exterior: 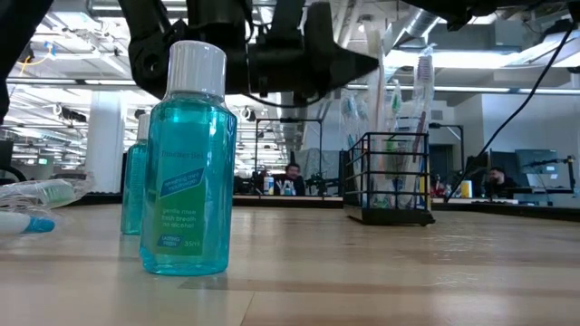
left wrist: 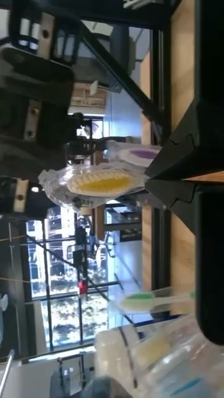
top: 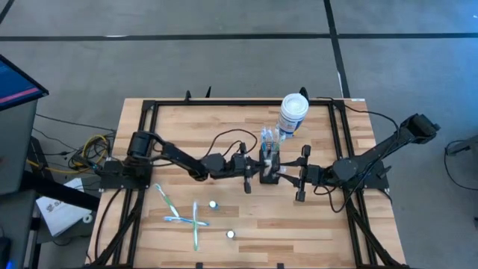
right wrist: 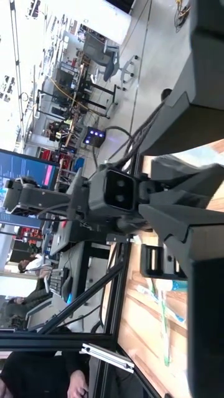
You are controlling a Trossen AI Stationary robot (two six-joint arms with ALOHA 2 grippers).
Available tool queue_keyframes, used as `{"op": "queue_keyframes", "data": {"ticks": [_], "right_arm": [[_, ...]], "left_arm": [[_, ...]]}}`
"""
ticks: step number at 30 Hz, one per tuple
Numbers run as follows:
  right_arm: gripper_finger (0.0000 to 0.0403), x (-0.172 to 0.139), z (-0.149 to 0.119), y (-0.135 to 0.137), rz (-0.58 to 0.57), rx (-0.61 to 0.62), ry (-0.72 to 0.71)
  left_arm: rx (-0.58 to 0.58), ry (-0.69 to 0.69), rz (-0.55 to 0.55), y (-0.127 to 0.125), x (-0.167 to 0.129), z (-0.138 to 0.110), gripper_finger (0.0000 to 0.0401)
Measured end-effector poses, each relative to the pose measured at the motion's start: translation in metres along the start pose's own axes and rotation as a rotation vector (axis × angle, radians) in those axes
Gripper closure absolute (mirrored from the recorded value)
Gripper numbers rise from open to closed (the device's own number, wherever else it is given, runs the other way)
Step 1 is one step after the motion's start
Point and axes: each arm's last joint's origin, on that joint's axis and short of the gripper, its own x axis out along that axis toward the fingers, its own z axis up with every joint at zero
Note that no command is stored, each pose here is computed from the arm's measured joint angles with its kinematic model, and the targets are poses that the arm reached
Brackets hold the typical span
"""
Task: Pick & Place toothbrushing station
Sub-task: Put the orange toothbrush into the wire mesh organizer
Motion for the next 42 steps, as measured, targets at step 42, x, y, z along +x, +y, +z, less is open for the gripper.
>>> {"op": "queue_keyframes", "data": {"ticks": [42], "right_arm": [[0.0275,0.000,0.000,0.000,0.000,-0.001,0.001]], "left_arm": [[-0.035,0.065,0.006,0.001,-0.001,-0.035,0.0383]]}}
